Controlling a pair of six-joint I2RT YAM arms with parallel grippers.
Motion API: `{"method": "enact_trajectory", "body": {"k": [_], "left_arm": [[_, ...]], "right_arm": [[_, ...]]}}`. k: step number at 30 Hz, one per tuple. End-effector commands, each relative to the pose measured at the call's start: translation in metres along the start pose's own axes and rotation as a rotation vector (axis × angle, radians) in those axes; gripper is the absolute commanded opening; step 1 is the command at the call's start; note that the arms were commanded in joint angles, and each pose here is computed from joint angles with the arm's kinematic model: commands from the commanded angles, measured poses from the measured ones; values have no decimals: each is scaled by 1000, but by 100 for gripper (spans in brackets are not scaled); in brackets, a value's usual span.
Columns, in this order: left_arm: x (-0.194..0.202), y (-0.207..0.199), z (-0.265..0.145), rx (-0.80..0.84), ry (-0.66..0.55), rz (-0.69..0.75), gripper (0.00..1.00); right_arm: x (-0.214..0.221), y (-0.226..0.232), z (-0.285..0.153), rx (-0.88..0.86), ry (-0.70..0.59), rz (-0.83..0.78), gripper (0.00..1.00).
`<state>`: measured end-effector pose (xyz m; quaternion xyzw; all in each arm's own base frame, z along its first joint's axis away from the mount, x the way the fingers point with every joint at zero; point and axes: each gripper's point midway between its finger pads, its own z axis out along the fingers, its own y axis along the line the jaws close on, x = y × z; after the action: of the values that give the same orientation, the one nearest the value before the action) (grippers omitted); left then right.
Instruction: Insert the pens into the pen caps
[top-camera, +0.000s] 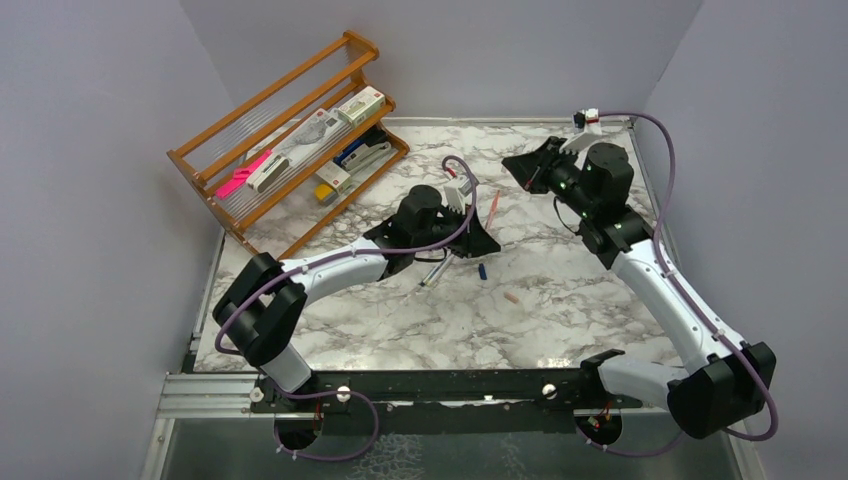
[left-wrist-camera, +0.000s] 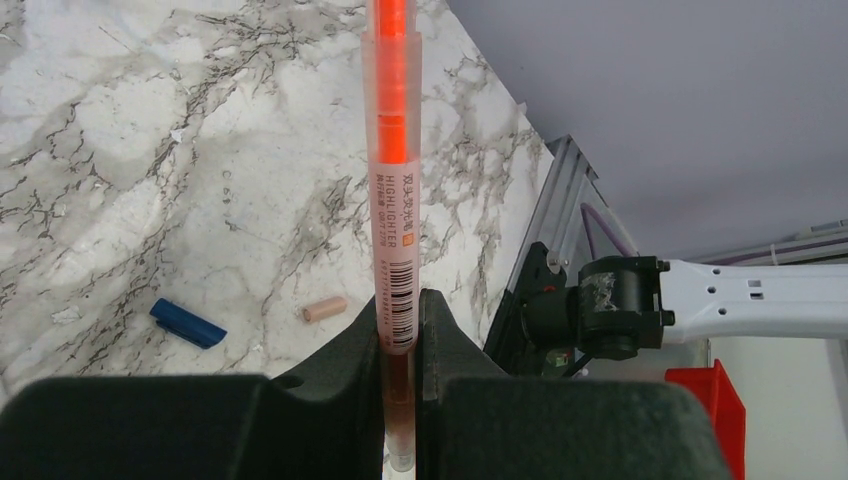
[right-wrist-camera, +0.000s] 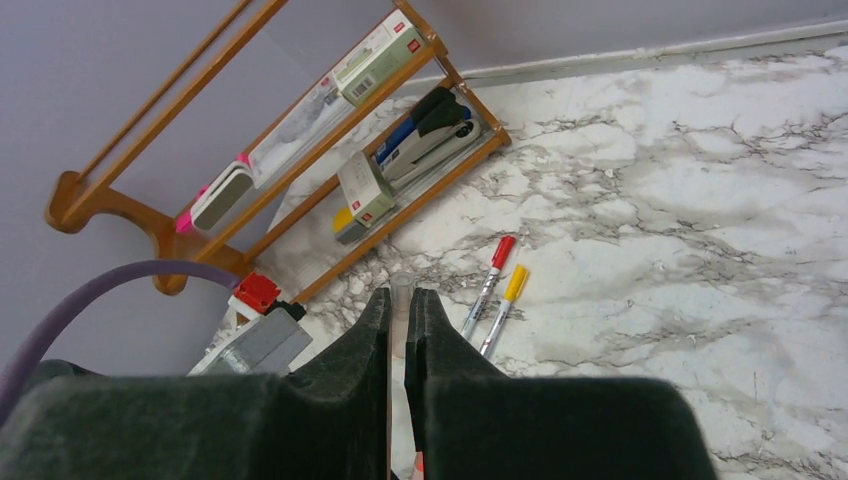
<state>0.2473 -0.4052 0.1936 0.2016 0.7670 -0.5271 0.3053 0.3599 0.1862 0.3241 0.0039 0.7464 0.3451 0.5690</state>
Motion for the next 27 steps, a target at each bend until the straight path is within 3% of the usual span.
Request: {"method": "enact_trajectory", "body": {"k": [1,27], "left_arm": [[-17,-14,-3,31,-62,30,0],[-23,-36,-13,83,-93,78,0]], "right_arm": [[-10,14,-8,-60,-22,-35,1],[11,8,-17,-48,30,-9,1]]}}
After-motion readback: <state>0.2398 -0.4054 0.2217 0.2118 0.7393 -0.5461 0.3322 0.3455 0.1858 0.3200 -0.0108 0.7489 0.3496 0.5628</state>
